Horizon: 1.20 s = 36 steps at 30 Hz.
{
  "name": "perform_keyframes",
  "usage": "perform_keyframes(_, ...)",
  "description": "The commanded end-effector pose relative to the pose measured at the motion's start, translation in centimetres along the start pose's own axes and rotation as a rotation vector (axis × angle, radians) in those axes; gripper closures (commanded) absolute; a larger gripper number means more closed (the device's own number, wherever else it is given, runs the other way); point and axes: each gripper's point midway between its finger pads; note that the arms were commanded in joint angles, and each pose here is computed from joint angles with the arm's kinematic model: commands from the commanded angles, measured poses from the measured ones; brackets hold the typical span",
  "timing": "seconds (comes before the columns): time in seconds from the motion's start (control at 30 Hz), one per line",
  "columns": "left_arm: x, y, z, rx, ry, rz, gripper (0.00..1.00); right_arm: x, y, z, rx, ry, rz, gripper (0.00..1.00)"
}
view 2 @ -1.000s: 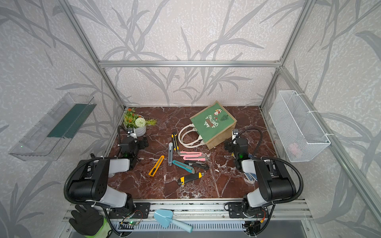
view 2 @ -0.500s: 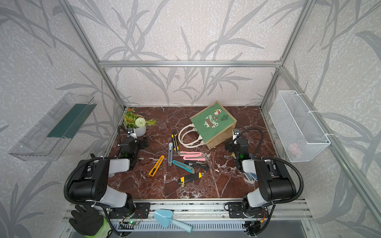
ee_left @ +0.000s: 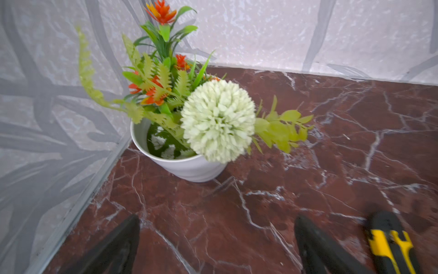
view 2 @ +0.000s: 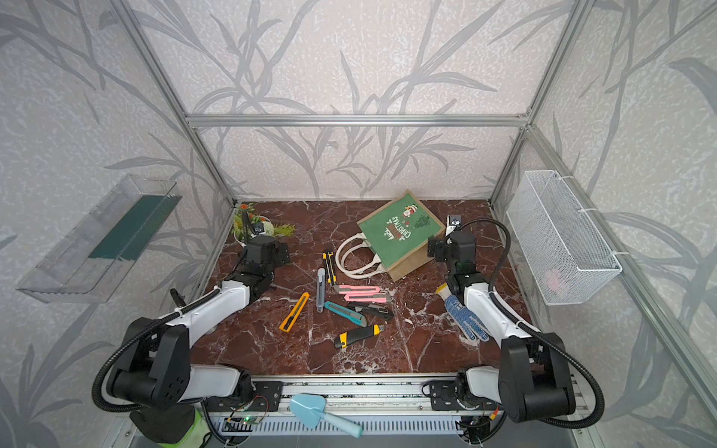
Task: Place the art knife into the pouch
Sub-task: Open the pouch at the center of the board.
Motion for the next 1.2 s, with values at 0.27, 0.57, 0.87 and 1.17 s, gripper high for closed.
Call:
perform_keyframes(0.27,6.2,-2.2,-7.7,0.162,0.197,-0.074,0.01,7.3,13.2,-5.8,-0.254,0.417,-0.383,0.06)
perform_keyframes(0.57,7.4,1.3,-12.2,0.216,0.108,-0.231,0.01,10.9,22.4,-6.8,-0.469,0.572,-0.485,0.38)
perform_keyframes(0.87,7.6,1.5,-13.0,0.246,0.097,-0.273,0.01,13.8,30.9,-3.4,-0.544,0.648,-0.562,0.39)
perform_keyframes(1.17,7.4,0.9,-13.3,0.281,0.106,-0.284,0.01,16.4,34.8,-0.2,-0.544,0.708,-0.573,0.45)
Point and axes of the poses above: each gripper's point midway between its finger pads, its own z axis out along the fingers, its own y axis along the line the jaws close on, x = y × z, and after that the axes turned 7 degrees about z, right-handed
